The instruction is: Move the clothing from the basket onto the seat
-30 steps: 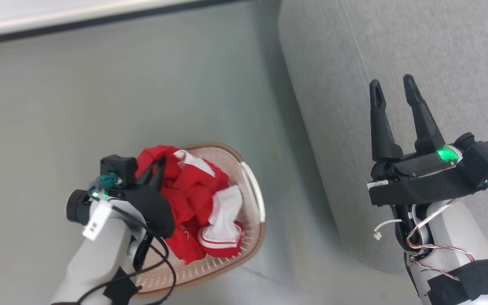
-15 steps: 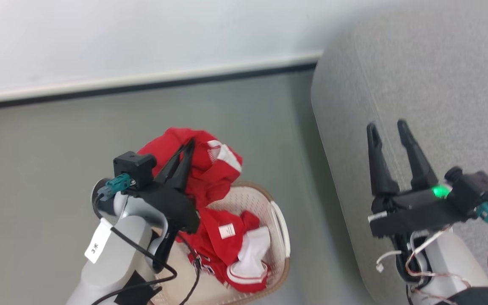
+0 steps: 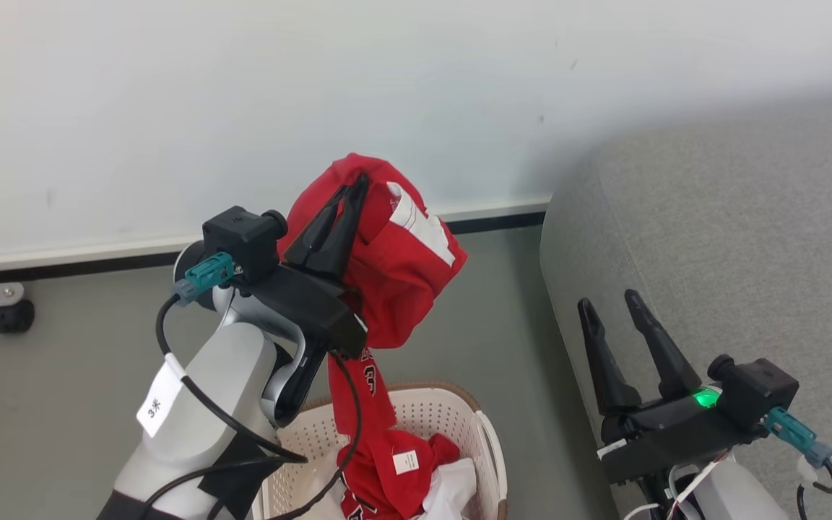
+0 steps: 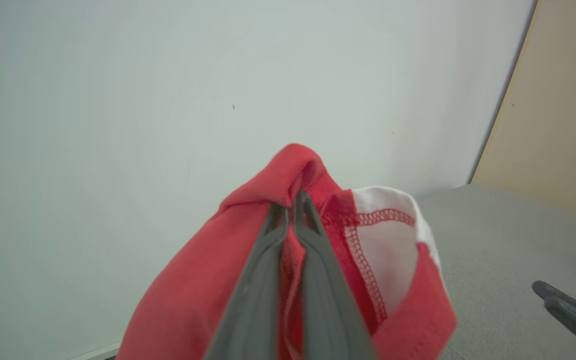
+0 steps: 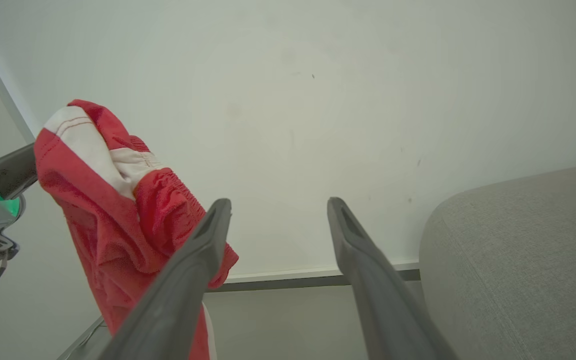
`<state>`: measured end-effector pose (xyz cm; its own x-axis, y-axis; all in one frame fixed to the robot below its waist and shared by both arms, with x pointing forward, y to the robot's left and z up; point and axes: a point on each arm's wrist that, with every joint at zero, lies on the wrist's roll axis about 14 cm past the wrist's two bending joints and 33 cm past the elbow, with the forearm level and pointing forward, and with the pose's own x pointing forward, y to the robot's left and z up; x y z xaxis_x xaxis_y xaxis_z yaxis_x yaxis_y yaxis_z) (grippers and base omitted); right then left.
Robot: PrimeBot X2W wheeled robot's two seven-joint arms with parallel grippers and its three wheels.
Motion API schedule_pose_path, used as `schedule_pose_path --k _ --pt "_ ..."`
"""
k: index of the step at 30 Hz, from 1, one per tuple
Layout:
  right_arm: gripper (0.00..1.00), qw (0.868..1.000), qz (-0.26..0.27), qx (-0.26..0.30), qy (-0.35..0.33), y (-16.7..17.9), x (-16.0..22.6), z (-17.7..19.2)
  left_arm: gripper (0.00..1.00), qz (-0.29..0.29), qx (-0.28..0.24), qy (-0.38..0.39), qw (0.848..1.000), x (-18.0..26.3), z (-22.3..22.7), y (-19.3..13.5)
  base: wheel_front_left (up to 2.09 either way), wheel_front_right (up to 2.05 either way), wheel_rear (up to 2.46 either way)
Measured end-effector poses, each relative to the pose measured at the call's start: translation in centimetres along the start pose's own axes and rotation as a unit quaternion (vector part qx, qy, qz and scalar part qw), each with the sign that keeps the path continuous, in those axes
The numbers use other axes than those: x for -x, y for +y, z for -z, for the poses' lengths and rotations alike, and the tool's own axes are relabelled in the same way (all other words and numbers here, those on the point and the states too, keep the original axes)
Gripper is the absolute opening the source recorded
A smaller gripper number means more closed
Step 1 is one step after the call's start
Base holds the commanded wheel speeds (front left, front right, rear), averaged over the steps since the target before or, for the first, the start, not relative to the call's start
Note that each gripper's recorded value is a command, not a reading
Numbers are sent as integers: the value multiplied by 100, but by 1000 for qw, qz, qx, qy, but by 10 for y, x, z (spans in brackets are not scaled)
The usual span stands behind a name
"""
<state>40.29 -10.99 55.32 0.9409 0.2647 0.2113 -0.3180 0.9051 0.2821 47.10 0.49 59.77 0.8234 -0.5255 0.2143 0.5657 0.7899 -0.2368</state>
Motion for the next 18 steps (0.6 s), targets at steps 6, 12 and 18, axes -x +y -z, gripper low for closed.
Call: schedule_pose_path --k 6,12,18 --pt "100 1000 -24 -1 -6 16 7 -7 0 20 -11 -24 999 -2 -25 -17 0 0 0" --pt "100 999 -50 -10 -3 33 11 -6 0 29 -10 -28 999 -3 -30 -25 0 0 0" --pt "100 994 -103 -22 8 68 10 2 0 31 -4 -27 999 -6 -31 -26 0 0 0"
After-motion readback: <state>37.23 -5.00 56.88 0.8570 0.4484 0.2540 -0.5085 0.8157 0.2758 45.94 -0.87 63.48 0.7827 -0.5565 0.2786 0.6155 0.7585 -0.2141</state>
